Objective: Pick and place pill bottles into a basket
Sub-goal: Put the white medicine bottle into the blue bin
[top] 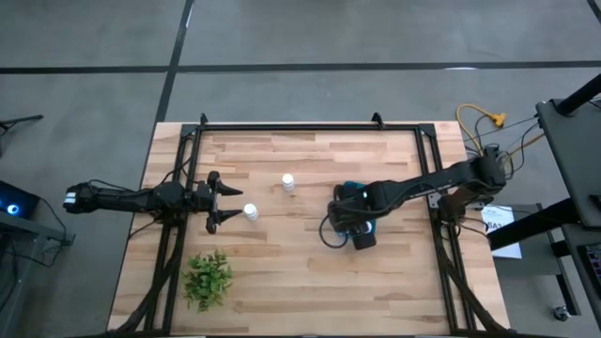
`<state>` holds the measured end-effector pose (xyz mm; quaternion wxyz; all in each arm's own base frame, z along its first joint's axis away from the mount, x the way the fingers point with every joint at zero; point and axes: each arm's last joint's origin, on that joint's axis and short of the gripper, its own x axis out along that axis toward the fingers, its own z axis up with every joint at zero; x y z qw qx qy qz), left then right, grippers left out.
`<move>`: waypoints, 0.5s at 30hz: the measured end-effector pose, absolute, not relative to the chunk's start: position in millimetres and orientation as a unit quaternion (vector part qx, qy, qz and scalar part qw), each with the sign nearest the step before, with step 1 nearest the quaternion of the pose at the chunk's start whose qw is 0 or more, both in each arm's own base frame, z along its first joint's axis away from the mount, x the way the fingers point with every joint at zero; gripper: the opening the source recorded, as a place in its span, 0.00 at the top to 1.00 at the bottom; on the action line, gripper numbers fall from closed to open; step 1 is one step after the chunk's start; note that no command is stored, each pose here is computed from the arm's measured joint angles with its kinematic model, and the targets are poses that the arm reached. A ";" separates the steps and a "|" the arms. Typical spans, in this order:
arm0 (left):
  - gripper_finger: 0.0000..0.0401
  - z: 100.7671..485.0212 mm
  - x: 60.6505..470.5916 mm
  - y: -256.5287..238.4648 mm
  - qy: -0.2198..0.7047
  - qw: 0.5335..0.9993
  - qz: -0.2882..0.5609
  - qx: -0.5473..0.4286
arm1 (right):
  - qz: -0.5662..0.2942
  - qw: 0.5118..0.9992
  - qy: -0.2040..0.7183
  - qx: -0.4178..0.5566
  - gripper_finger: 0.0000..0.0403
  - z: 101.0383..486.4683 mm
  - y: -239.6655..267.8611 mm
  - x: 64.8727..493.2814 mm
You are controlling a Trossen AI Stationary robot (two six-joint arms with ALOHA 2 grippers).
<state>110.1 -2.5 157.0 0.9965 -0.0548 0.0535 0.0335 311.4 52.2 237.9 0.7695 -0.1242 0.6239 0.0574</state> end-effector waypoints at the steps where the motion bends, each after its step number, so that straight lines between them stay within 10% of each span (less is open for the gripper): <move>1: 0.32 157.0 110.1 -2.5 0.054 0.996 0.034 -0.055 | 0.058 0.769 0.625 -0.124 0.64 235.8 52.5 312.5; 15: 0.32 156.9 110.1 -2.5 0.054 0.996 0.034 -0.055 | 0.069 0.759 0.637 -0.112 0.64 204.7 50.6 307.4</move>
